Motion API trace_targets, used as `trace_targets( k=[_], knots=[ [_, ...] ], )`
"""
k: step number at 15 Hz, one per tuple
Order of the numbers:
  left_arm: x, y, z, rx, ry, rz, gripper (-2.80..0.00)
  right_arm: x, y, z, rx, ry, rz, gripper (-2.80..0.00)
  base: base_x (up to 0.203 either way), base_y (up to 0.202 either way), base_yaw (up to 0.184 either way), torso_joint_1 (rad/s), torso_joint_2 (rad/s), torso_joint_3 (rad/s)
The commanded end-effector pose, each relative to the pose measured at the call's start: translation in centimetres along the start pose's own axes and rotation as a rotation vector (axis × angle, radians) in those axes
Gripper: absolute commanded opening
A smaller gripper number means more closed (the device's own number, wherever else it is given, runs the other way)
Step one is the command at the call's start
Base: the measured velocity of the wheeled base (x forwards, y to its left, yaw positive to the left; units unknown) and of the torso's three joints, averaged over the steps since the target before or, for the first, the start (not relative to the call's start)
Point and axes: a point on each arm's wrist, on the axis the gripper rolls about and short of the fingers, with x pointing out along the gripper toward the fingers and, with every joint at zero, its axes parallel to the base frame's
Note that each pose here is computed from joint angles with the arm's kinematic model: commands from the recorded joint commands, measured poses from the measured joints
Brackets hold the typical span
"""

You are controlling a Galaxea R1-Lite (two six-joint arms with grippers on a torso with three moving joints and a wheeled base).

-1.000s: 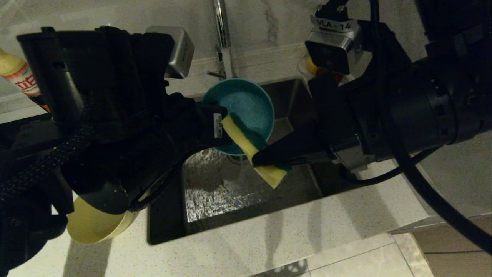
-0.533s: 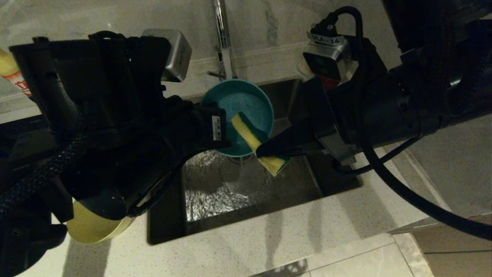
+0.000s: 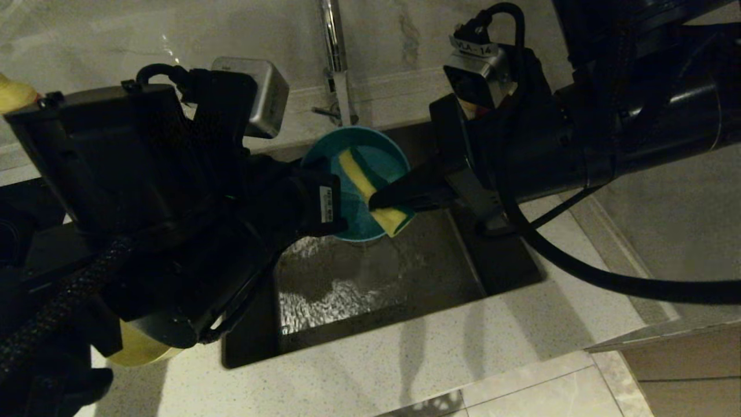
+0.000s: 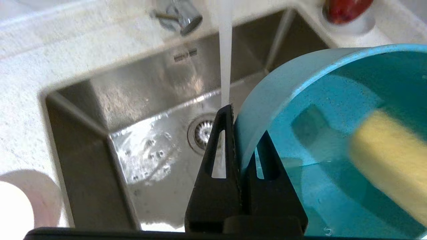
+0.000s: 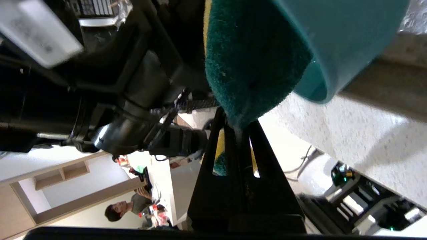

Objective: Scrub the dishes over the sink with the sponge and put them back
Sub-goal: Wipe the bowl

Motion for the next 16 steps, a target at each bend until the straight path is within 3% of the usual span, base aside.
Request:
trace_targets(
  k=[1,6,16],
  knots=[
    [0.1,0.0,0.1,-0.004,-0.018,0.007,-2.80,0.4,-0.2,0.1,0.009,0.005,-0.004,-2.80,0.000,0.000,0.000,0.000,0.00,0.000],
    [-0.4,0.0,0.2,-0.010,-0.024,-0.003,-2.80,0.0,-1.4,1.2,0.021,-0.041,-0.023,-2.80,0.000,0.000,0.000,0.000,0.00,0.000],
    [-0.6,0.1,-0.6,-0.008,-0.011,-0.004,-2.80,-2.4,0.1,1.1,0.005,-0.084,0.014,-2.80,0.000,0.000,0.000,0.000,0.00,0.000]
  ],
)
